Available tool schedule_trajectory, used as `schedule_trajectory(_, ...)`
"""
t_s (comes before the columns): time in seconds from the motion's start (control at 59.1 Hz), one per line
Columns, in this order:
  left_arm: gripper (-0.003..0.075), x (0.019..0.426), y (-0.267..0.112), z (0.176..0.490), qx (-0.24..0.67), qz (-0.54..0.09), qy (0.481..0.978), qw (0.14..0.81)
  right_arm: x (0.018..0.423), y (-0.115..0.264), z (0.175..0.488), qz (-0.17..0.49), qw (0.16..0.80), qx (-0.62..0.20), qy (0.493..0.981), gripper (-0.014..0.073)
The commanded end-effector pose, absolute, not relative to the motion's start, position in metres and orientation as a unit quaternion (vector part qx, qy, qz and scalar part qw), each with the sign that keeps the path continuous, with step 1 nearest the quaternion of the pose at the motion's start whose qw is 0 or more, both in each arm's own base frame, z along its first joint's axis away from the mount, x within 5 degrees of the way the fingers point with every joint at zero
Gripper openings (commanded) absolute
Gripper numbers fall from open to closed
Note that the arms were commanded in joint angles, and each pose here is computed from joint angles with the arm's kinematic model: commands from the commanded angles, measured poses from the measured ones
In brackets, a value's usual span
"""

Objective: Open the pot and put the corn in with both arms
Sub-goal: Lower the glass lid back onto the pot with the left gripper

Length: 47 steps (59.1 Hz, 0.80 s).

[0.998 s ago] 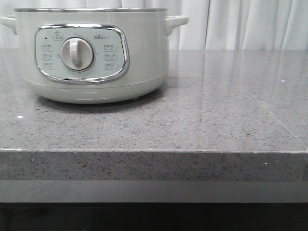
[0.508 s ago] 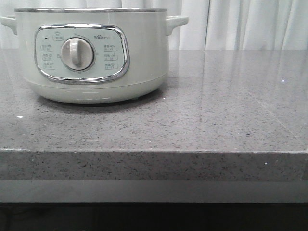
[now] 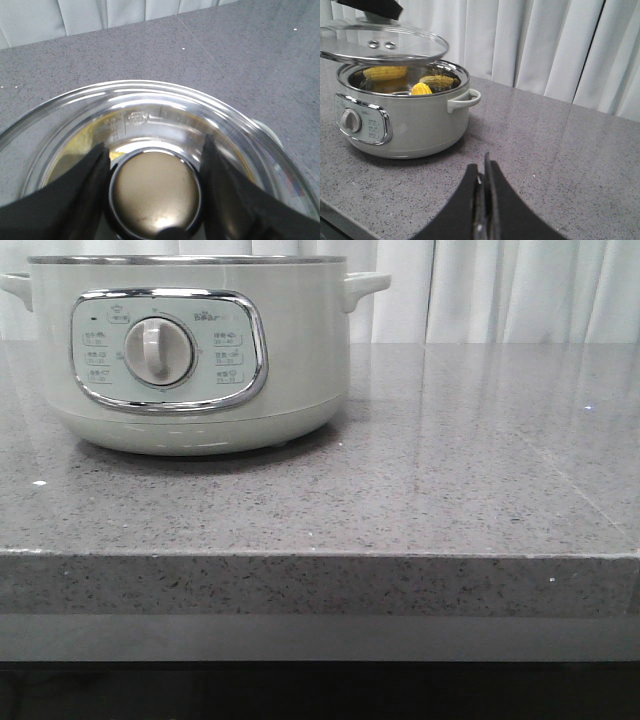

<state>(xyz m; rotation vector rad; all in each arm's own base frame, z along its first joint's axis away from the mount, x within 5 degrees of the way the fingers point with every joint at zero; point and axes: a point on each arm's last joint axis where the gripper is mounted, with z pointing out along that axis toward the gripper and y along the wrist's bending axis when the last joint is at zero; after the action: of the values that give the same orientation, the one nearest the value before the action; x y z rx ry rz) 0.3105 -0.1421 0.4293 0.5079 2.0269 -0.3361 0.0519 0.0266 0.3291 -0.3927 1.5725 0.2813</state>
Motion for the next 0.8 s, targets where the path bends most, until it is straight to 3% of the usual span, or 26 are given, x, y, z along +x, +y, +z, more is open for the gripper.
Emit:
schedule_trajectory(0.0,0.0115,0.314,-0.144,0.462,0.187,-0.159,0.779,0.577,0.052,0.025,0.344,0.121,0.714,-0.162,0.67,-0.0068)
schedule_trajectory(0.778,0.012,0.33,-0.153,0.445,0.18,-0.168,0.784,0.57,0.052,0.025,0.344,0.121,0.715,-0.162,0.669,-0.0068)
